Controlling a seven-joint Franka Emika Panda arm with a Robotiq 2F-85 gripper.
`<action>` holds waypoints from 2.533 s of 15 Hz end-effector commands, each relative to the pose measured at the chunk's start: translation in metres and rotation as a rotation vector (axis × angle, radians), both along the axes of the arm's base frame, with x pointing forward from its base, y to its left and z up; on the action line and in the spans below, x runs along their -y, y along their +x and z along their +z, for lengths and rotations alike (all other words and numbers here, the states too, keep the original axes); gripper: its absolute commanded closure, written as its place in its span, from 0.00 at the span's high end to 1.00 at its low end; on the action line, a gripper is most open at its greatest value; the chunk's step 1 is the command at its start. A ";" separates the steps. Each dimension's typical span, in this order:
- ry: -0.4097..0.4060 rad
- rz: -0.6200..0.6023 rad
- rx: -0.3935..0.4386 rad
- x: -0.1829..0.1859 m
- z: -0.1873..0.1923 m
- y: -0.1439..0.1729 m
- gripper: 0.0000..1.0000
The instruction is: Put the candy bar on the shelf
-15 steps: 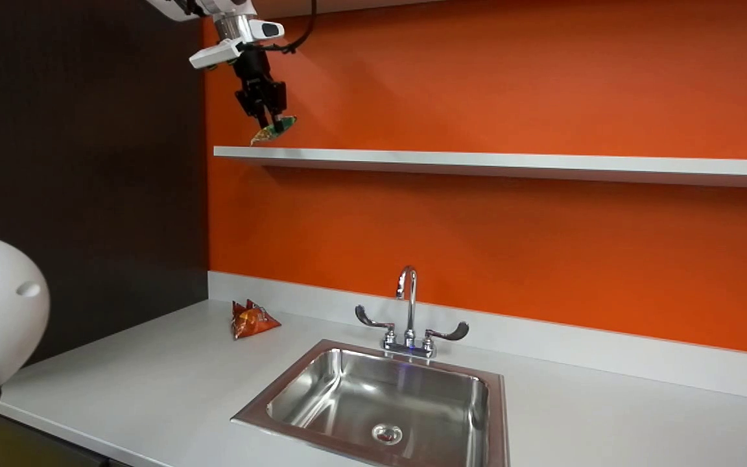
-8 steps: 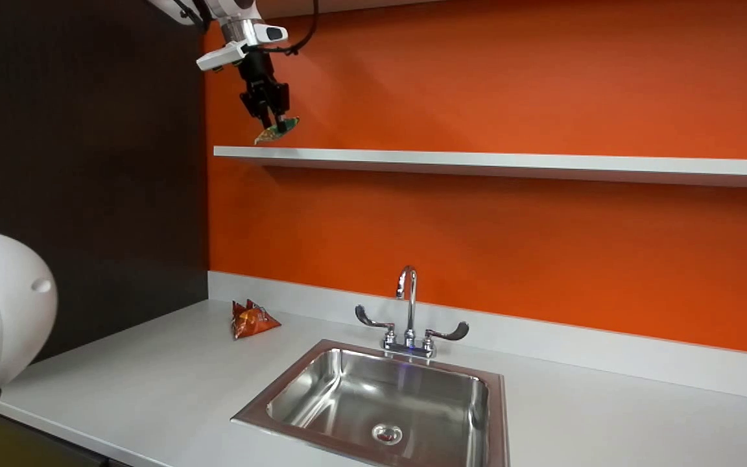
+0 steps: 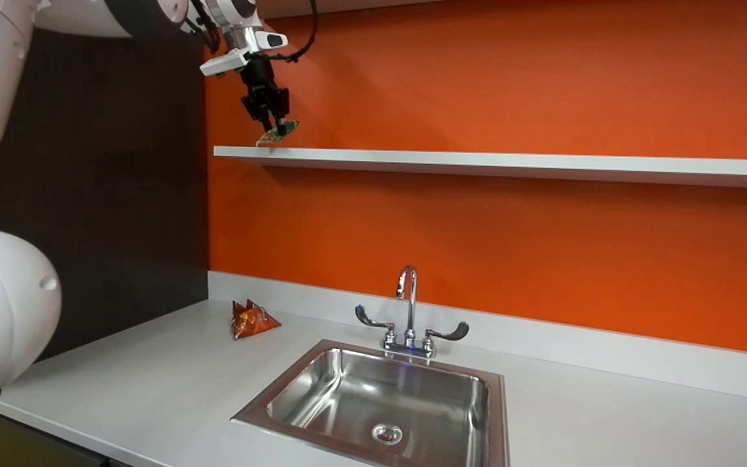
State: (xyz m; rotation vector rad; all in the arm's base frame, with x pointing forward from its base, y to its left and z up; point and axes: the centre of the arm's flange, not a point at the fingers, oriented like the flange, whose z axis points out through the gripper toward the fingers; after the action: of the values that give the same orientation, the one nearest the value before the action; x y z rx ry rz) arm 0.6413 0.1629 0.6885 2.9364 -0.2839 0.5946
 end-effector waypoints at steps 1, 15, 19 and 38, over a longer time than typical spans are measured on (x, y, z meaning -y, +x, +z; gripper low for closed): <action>-0.020 -0.025 -0.005 -0.005 0.013 0.027 0.18; -0.024 -0.079 -0.049 0.013 -0.005 0.035 1.00; -0.012 -0.066 -0.062 0.021 -0.006 0.015 1.00; -0.037 0.075 -0.148 0.055 -0.019 -0.149 1.00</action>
State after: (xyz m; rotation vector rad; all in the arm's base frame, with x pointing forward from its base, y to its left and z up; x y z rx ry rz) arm 0.5538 0.1323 0.7042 2.9240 -0.2176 0.3930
